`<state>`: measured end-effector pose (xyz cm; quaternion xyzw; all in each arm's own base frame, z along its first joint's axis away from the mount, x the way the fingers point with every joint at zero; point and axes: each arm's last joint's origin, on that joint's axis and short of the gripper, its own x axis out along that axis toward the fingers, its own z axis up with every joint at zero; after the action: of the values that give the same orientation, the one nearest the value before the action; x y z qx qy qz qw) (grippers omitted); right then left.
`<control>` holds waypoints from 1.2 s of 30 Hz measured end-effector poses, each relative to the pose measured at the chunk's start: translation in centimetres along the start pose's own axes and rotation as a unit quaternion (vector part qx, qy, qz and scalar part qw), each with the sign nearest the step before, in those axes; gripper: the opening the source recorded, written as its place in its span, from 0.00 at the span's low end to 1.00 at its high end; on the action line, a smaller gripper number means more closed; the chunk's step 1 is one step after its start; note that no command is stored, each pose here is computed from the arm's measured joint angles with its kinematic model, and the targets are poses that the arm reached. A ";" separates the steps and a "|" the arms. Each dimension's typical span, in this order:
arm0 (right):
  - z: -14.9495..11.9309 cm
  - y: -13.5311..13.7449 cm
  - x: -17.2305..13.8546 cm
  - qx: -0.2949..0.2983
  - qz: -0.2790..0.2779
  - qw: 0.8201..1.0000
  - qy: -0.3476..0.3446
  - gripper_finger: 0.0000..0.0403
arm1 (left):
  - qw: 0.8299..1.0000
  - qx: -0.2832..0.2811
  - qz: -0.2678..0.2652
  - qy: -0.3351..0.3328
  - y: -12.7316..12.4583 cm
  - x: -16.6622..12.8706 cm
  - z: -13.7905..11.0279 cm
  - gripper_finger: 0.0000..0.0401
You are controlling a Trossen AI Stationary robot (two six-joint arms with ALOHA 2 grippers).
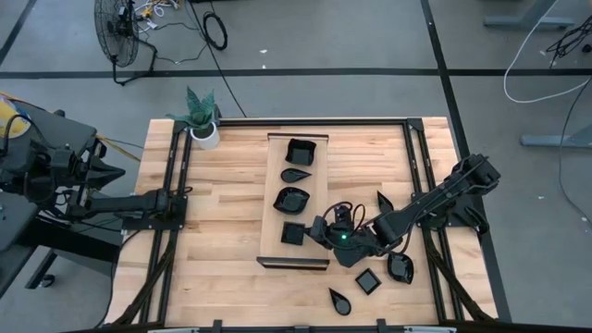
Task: Pick & Place Mini shaped plates
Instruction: Stack the square plate on top of the square plate on the shelf, then stack the distorted square plate on top of the distorted square plate on the shelf
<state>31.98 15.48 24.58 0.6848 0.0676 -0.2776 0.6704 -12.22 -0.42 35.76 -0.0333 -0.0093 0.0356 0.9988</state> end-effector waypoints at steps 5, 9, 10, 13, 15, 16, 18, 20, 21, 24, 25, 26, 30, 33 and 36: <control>0.0 0.0 0.0 0.000 0.000 1.000 0.000 0.13 | 1.000 0.000 0.000 0.000 0.0 0.0 0.0 0.04; 0.0 0.0 0.0 -0.004 0.000 1.000 0.000 0.19 | 1.000 0.000 0.000 0.000 0.0 0.0 0.0 0.04; 0.0 0.0 0.0 -0.008 0.000 1.000 0.000 0.20 | 1.000 0.000 0.000 0.000 0.0 0.0 0.0 0.03; -0.2 0.1 -0.6 -0.036 0.005 0.999 0.002 0.23 | 1.000 0.000 0.000 0.000 0.0 0.0 0.0 0.03; -0.4 0.2 -1.1 -0.060 0.010 0.998 0.009 0.25 | 1.000 0.000 0.000 0.000 0.0 0.0 0.0 0.04; -0.4 0.3 -1.4 -0.075 0.012 0.997 0.011 0.26 | 1.000 0.000 0.000 0.000 0.0 0.0 0.0 0.04; -0.2 0.6 -2.0 -0.109 0.015 0.994 0.015 0.27 | 1.000 0.000 0.000 0.000 0.0 0.0 0.0 0.03; 0.1 1.0 -2.7 -0.149 0.017 0.989 0.015 0.28 | 1.000 0.000 0.000 0.000 0.0 0.0 0.0 0.04; 0.3 1.2 -3.0 -0.171 0.019 0.985 0.015 0.28 | 1.000 0.000 0.000 0.000 0.0 0.0 0.0 0.03; 0.9 1.7 -3.9 -0.237 0.023 0.971 0.018 0.28 | 1.000 0.000 0.000 0.000 0.0 0.0 0.0 0.03; 1.2 1.9 -4.2 -0.259 0.024 0.965 0.020 0.28 | 1.000 0.000 0.000 0.000 0.0 0.0 0.0 0.03; 1.3 2.1 -4.5 -0.278 0.025 0.960 0.024 0.28 | 1.000 0.000 0.000 0.000 0.0 0.0 0.0 0.04; 2.1 2.3 -5.5 -0.344 0.014 0.938 0.041 0.28 | 1.000 0.000 0.000 0.000 0.0 0.0 0.0 0.04; 2.8 2.0 -6.1 -0.383 -0.009 0.922 0.048 0.27 | 1.000 0.000 0.000 0.000 0.0 0.0 0.0 0.04; 3.4 1.6 -6.6 -0.423 -0.035 0.903 0.062 0.26 | 1.000 0.000 0.000 0.000 0.0 0.0 0.0 0.03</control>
<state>26.20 13.94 29.31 0.3502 0.2444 -0.2032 0.8811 -12.22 -0.42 35.77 -0.0334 -0.0093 0.0356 0.9988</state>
